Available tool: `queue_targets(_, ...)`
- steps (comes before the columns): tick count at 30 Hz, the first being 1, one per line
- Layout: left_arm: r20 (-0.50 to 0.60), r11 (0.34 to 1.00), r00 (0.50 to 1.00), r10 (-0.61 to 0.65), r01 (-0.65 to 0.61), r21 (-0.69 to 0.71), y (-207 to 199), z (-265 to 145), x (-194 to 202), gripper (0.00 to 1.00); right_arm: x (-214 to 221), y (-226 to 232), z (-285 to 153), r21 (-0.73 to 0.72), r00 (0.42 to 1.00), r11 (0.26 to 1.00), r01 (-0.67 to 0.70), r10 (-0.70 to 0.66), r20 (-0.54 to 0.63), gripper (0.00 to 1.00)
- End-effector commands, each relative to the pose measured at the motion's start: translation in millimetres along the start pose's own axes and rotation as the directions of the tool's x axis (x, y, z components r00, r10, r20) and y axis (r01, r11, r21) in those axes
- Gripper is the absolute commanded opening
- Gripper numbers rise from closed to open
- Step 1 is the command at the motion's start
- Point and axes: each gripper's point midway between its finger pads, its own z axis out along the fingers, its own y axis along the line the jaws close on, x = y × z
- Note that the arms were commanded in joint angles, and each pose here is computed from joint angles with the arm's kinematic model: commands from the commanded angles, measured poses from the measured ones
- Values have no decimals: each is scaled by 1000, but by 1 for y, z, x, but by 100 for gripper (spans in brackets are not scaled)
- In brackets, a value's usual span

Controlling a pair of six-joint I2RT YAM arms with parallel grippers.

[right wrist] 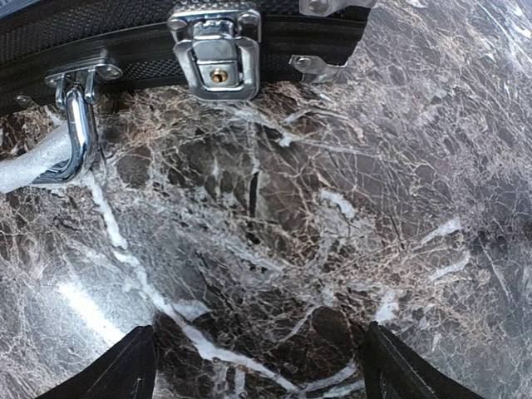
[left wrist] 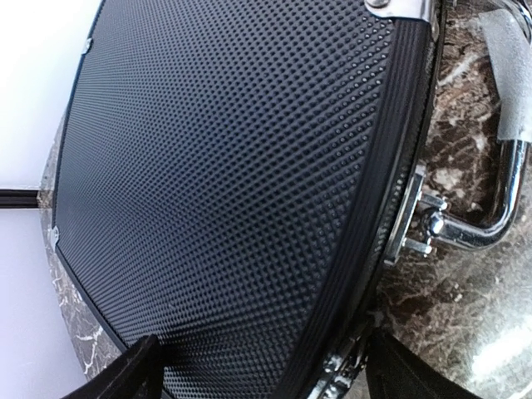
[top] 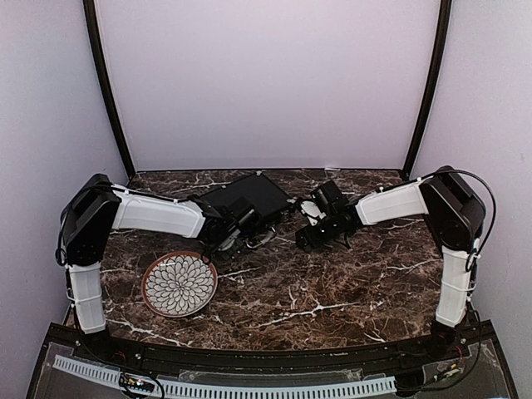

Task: Pack up texas hold em set
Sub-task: Press the left-side button of the box for the chip case, then press the right-side button of the box against the chip case.

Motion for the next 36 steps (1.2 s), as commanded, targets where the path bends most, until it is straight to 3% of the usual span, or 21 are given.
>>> queue_targets(1,-214,994,971,103,-107,-4,-16,35,76,84,1,3,2,-15,1000,1000,2,-2,5,86)
queue_targets(7,-245,988,960,138,-150,-31,-30,37,97,87,4,3,2,-15,1000,1000,1,-1,0,86)
queue_targets(13,-171,994,981,90,-99,-41,-15,11,65,91,-3,3,-5,-14,1000,1000,-6,6,18,86)
queue_targets(23,80,981,993,-82,66,183,0,-55,-1,99,-48,-7,-25,-33,992,998,-46,49,115,86)
queue_targets(36,113,940,972,-208,167,298,19,-64,-18,99,-88,-36,4,39,985,993,113,-117,126,86)
